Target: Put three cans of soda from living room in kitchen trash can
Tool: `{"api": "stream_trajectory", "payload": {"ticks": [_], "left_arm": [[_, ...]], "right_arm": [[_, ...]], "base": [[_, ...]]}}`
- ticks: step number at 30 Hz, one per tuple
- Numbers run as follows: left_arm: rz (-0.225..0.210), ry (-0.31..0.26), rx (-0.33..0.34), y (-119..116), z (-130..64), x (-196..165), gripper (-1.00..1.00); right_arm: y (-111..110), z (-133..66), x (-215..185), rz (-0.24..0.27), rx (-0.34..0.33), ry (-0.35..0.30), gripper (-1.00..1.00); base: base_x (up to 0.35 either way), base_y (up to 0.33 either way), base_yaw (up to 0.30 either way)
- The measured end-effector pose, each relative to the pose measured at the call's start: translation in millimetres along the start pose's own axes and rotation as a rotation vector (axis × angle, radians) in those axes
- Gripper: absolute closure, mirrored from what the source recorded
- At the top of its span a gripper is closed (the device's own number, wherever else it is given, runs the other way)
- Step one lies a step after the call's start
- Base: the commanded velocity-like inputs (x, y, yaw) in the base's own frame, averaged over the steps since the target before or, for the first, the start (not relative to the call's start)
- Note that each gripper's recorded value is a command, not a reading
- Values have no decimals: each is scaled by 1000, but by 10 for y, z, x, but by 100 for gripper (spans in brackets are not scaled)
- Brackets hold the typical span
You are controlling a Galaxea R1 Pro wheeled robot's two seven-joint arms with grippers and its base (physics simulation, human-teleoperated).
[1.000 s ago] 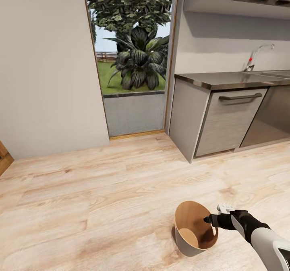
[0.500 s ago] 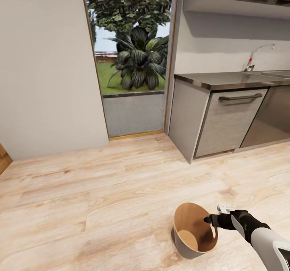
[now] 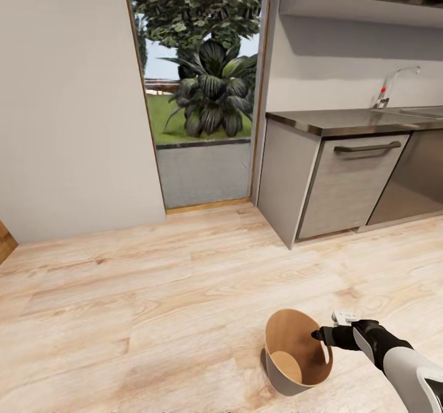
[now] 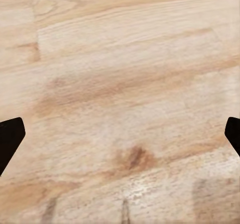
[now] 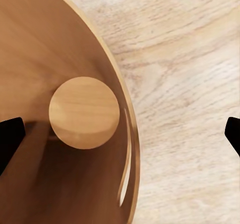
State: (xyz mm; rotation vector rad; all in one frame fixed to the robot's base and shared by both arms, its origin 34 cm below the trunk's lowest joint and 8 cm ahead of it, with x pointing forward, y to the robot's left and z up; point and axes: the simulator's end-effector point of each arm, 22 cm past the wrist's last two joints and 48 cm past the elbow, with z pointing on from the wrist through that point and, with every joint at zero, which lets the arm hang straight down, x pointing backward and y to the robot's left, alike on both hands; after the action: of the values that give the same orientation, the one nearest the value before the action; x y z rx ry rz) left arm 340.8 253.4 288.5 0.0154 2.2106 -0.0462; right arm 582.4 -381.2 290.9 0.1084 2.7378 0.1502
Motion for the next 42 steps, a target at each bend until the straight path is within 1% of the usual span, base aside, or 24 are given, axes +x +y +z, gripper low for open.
{"api": "stream_trajectory", "payload": {"ticks": [3,21,38,42], "left_arm": [[0,4,-2,8,23,80,-100],[-1,84,0,0,-1,370,-100],[-3,75,-3,13,5,341,-100],[-3,95,-3,15,-4,411,-100]], "right_arm": [[-9,55,43,0,0,0,-100],[-65,334,352,7,7,73,-100],[-65,334,349,6,7,71,-100],[-75,393,421,7,8,87,-100]], "base": [[1,0,0],[0,0,0],[0,0,0],[0,0,0]]}}
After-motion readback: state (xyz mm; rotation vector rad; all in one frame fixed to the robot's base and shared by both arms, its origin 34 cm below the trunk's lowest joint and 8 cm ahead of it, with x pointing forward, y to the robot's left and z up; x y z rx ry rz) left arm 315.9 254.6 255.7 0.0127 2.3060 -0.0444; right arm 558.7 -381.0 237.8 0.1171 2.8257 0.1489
